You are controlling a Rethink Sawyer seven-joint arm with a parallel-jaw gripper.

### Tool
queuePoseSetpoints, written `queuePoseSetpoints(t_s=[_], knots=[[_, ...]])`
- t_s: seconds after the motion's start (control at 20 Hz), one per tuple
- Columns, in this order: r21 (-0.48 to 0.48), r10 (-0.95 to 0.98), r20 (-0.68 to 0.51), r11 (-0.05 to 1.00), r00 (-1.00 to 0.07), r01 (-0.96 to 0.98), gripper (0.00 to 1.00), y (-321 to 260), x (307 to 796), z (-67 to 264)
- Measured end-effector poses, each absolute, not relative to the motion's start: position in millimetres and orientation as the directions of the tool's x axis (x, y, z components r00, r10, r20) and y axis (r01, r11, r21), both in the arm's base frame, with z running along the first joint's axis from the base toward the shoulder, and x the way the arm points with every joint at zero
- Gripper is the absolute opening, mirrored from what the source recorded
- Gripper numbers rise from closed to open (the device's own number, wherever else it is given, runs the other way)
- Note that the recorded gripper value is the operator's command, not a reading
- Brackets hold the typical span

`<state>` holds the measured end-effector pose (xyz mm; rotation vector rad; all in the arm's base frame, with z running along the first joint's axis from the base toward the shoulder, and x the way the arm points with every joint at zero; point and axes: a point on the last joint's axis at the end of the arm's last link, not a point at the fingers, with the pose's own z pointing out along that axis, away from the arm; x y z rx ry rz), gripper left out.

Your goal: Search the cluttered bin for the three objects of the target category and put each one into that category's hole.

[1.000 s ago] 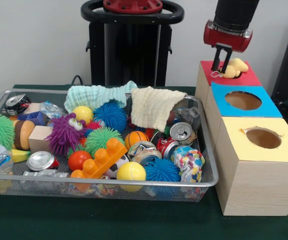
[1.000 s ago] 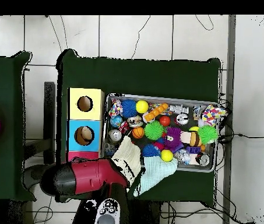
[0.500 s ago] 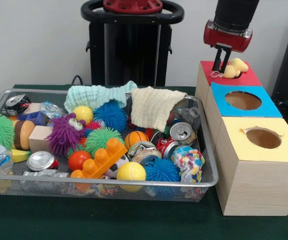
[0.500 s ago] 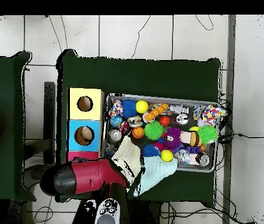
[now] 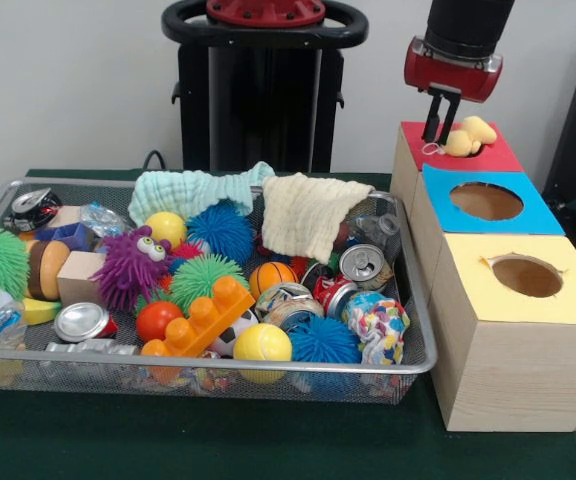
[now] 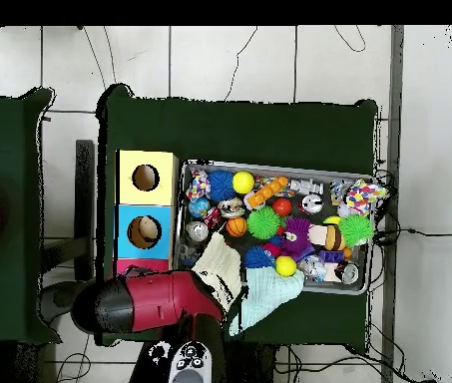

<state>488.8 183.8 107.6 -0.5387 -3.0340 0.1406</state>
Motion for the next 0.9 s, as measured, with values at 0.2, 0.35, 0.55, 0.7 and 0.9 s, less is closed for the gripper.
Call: queuePoseSetpoints(t_s=[0.2,0.35,0.55,0.7,0.9], knots=[[-0.096,0.362,0.032,0.929,-0.932,0.358,0.00,175,494,111],[-0.096,0.378,0.032,0.923,-0.925,0.374,0.00,167,497,111],[-0.093,0.390,0.027,0.918,-0.920,0.386,0.00,160,500,115],[-0.090,0.396,0.016,0.915,-0.918,0.393,0.00,157,505,130],[-0.095,0.409,0.018,0.909,-0.912,0.406,0.00,153,508,169]])
